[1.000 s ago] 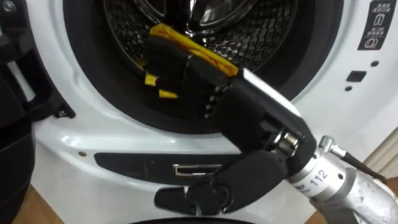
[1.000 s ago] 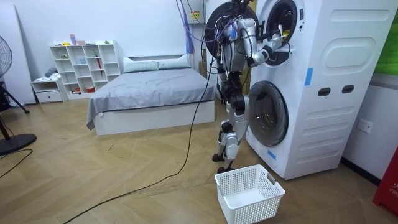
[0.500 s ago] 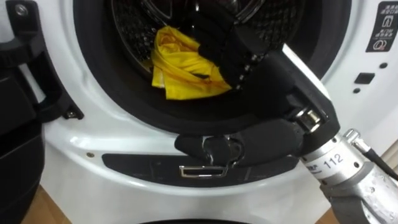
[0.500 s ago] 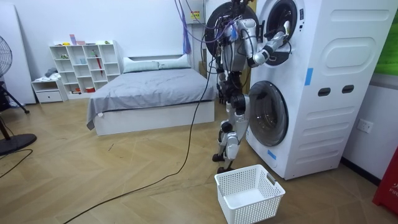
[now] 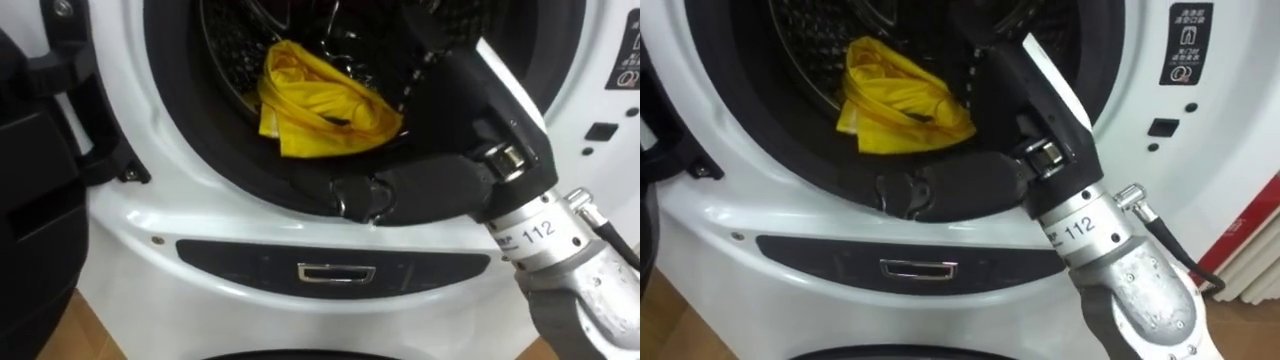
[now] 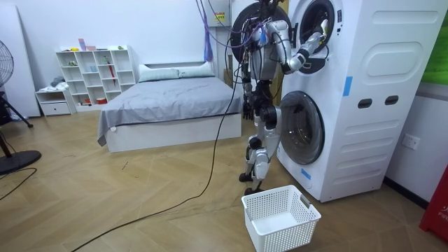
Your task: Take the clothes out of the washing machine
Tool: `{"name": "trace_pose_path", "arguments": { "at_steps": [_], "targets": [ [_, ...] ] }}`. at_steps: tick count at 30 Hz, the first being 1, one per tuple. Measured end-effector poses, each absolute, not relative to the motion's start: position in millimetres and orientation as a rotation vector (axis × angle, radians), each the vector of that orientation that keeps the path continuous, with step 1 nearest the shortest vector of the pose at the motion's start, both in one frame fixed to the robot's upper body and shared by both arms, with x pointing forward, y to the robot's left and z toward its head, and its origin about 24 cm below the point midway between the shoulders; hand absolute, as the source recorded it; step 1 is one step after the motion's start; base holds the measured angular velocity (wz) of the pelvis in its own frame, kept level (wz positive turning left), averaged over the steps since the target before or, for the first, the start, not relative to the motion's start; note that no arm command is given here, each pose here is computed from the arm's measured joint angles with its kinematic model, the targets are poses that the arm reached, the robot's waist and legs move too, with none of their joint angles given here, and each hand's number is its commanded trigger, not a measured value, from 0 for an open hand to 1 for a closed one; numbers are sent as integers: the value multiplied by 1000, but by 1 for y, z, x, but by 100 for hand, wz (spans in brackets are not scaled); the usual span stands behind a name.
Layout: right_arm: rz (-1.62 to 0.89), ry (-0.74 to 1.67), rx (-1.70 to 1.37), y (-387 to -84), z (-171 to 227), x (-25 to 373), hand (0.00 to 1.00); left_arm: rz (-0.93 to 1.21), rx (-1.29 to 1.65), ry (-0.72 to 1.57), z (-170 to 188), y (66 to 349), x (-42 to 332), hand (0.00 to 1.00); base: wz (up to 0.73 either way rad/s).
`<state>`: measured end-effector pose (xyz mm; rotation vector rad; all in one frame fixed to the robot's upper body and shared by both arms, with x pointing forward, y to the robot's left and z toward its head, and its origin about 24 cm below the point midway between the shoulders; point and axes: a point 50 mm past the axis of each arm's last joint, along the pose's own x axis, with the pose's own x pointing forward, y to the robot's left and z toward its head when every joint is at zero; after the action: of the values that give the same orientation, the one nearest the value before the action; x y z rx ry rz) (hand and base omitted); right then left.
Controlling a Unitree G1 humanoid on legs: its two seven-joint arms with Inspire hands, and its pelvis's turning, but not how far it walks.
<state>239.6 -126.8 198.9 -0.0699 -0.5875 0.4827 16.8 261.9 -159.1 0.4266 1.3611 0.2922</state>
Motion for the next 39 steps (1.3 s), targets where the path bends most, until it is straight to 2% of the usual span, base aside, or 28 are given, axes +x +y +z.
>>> {"name": "trace_pose_path", "arguments": {
  "at_steps": [7,13,20,24,30,39],
  "targets": [
    [336,-675,-243,-127,216,250,0,297,432,1370,-159,262,19,0,6],
    [263,-651,-321,-129,222,274,0,309,436,1396,-159,263,18,0,9],
    [213,-618,-431,-131,219,281,0,318,450,1407,-158,264,24,0,2],
    [185,-622,-571,-133,231,291,0,327,448,1413,-157,268,27,0,0],
    [245,-510,-740,-141,230,300,0,387,415,1438,-155,275,24,0,7],
    [351,-397,-804,-145,224,305,0,423,412,1440,-152,283,27,0,8]
  ]
}}
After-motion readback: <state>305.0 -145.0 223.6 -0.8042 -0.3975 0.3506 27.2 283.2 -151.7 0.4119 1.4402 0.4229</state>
